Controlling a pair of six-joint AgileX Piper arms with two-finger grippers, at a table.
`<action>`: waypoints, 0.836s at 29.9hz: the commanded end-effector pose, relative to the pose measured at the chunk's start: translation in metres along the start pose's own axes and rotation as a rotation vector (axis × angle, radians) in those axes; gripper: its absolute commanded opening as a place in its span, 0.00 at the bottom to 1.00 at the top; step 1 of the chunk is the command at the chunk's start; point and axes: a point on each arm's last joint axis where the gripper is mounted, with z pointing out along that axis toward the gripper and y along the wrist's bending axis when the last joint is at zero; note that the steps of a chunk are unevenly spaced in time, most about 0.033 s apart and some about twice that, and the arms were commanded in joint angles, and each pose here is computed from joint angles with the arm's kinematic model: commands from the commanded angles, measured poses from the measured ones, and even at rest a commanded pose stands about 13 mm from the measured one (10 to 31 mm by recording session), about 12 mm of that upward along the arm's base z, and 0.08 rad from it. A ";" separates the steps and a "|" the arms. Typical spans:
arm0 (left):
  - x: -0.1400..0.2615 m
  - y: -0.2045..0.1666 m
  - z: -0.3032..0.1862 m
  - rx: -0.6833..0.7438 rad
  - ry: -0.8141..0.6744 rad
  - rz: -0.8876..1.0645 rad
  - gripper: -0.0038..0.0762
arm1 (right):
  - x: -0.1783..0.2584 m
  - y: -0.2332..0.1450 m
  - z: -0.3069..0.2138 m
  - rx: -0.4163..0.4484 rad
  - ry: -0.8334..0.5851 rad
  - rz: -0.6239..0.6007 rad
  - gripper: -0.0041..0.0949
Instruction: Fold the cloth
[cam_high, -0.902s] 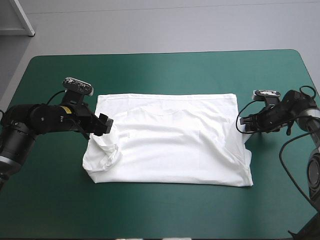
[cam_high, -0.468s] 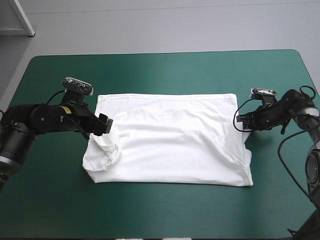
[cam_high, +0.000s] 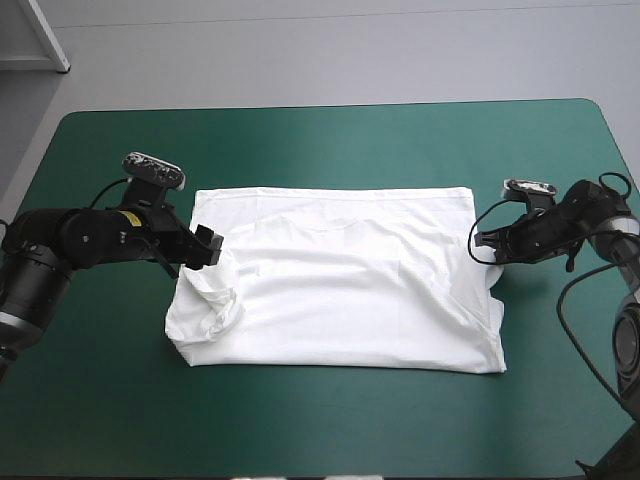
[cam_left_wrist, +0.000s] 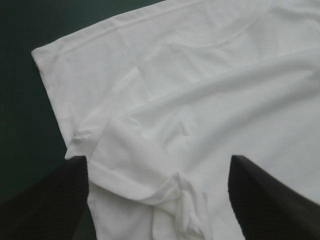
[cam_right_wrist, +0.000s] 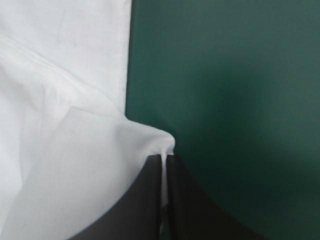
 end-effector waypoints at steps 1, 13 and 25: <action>-0.012 -0.002 -0.016 -0.017 -0.114 -0.004 0.74 | -0.008 0.004 -0.044 0.074 -0.135 -0.015 0.03; -0.012 -0.002 -0.017 -0.014 -0.115 -0.007 0.74 | 0.000 0.012 -0.100 0.184 -0.272 0.018 0.03; -0.012 -0.002 -0.017 -0.015 -0.117 -0.007 0.74 | 0.002 0.115 -0.103 -0.117 -0.262 -0.171 0.03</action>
